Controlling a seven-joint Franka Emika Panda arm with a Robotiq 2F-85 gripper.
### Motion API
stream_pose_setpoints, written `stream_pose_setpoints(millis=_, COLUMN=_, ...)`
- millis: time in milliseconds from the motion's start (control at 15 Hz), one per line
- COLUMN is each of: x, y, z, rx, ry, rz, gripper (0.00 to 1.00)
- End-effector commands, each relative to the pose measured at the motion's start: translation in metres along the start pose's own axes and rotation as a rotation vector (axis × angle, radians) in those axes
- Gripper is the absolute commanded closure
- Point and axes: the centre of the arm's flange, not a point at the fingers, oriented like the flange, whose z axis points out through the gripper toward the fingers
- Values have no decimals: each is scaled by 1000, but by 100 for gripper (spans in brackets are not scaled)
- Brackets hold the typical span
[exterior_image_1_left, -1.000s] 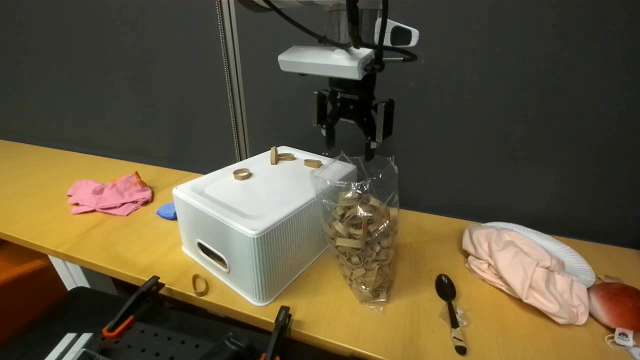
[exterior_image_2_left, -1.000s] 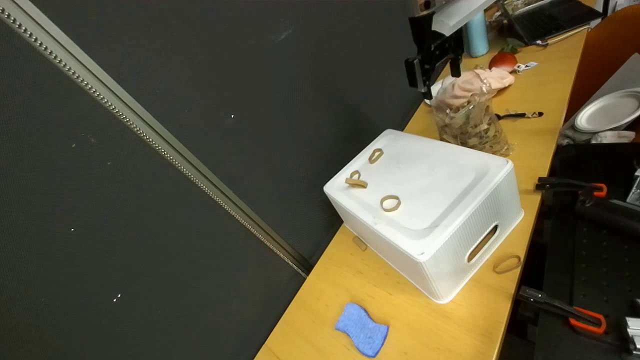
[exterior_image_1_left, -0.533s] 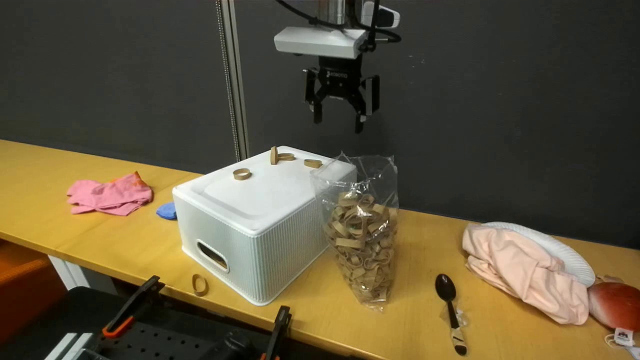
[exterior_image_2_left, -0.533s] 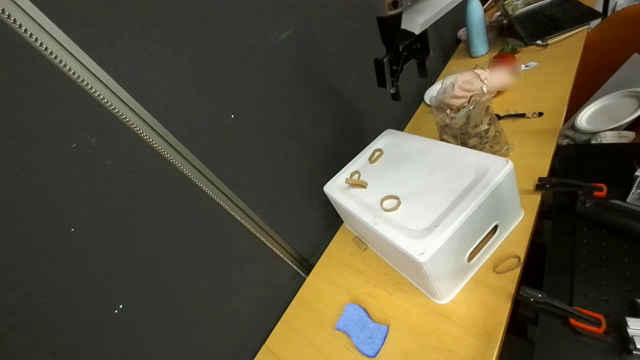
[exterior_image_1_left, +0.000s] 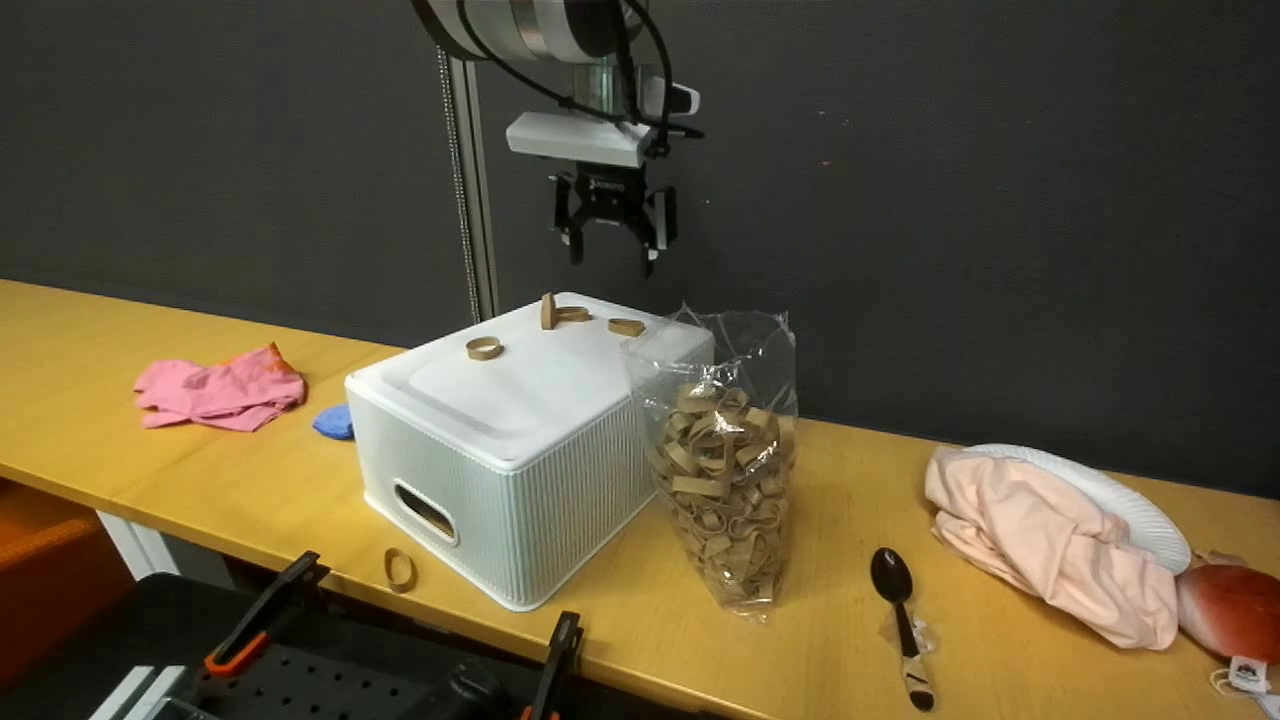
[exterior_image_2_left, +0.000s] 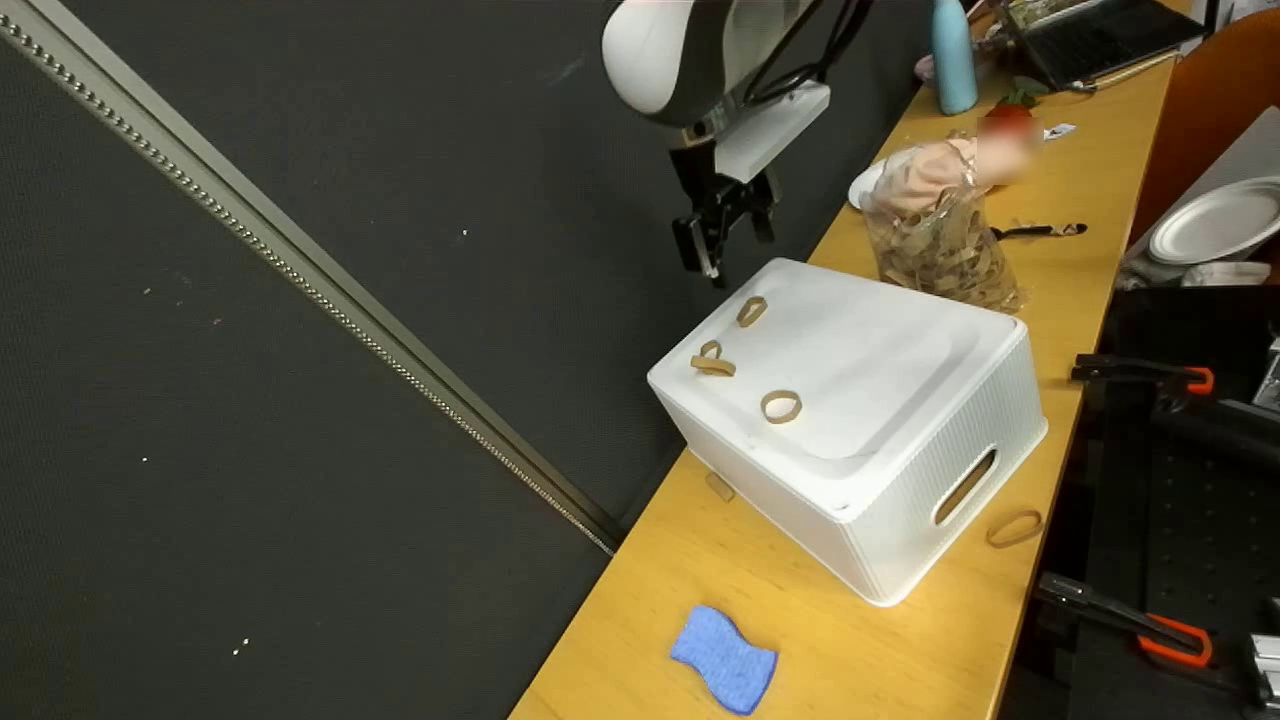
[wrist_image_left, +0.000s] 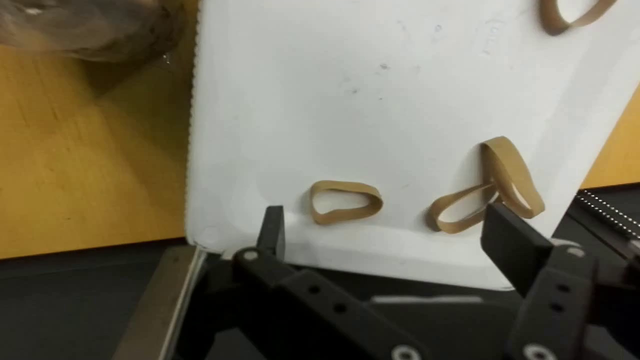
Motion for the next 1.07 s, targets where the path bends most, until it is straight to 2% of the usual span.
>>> stream_pose_setpoints(millis=0, x=30, y=-26, z=14, rx=-2, ry=-12, rz=-19, gripper=0)
stream_pose_setpoints(millis=400, x=49, y=-58, z=42, rx=4, ry=-13, rz=-57, gripper=0)
stream_pose_setpoints(millis=667, x=48, y=-79, z=50, rx=3, ry=-22, rz=-73, gripper=0)
stream_pose_setpoints(millis=1000, x=32, y=-72, z=49, rx=-17, ry=-57, rz=-48, gripper=0)
